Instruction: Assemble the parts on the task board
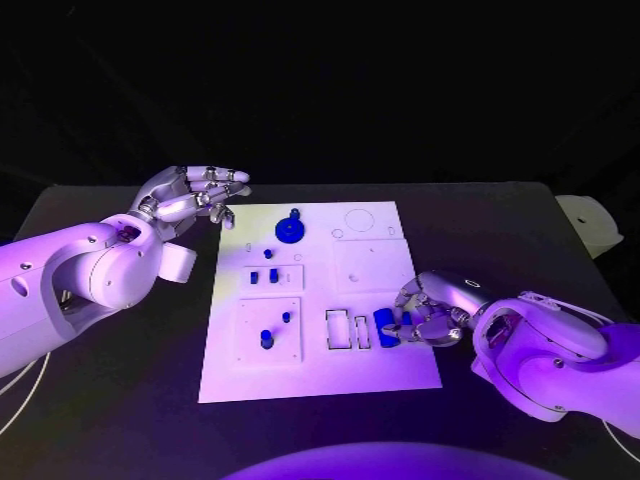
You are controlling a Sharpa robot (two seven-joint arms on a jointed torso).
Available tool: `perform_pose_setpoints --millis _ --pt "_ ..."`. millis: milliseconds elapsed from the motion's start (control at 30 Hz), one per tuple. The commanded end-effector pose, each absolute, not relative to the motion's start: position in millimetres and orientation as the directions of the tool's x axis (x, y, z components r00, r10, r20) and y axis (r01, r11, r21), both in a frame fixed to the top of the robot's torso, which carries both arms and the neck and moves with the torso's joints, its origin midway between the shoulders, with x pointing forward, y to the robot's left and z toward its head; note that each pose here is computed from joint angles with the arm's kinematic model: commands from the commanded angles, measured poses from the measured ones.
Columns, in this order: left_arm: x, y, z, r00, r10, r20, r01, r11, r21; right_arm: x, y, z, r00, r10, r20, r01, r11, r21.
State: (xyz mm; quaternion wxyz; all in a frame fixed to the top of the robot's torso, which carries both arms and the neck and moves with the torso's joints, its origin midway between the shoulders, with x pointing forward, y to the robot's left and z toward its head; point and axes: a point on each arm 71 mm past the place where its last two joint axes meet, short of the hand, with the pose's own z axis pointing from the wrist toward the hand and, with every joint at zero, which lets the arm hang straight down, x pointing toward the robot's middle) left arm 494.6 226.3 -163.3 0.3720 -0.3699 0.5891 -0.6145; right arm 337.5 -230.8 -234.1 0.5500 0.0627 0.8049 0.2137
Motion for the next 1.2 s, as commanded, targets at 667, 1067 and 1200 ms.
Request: perform_pose_setpoints --millis 667,1067,1200 --pt "493.3 224.9 -162.5 -0.462 -0.886 0.026 0.019 -0.039 -0.999 334 -213 -255 -0.44 0.285 -0.852 -0.163 0.907 0.388" --pt "493.4 225.2 -162.6 -0.462 -0.886 0.026 0.018 -0.038 -0.999 334 -215 -253 -0.416 0.37 -0.831 -0.104 0.888 0.447" --pt "493.6 225.1 -162.7 -0.463 -0.886 0.026 0.017 -0.038 -0.999 333 -217 -251 -0.412 0.423 -0.807 -0.061 0.871 0.487"
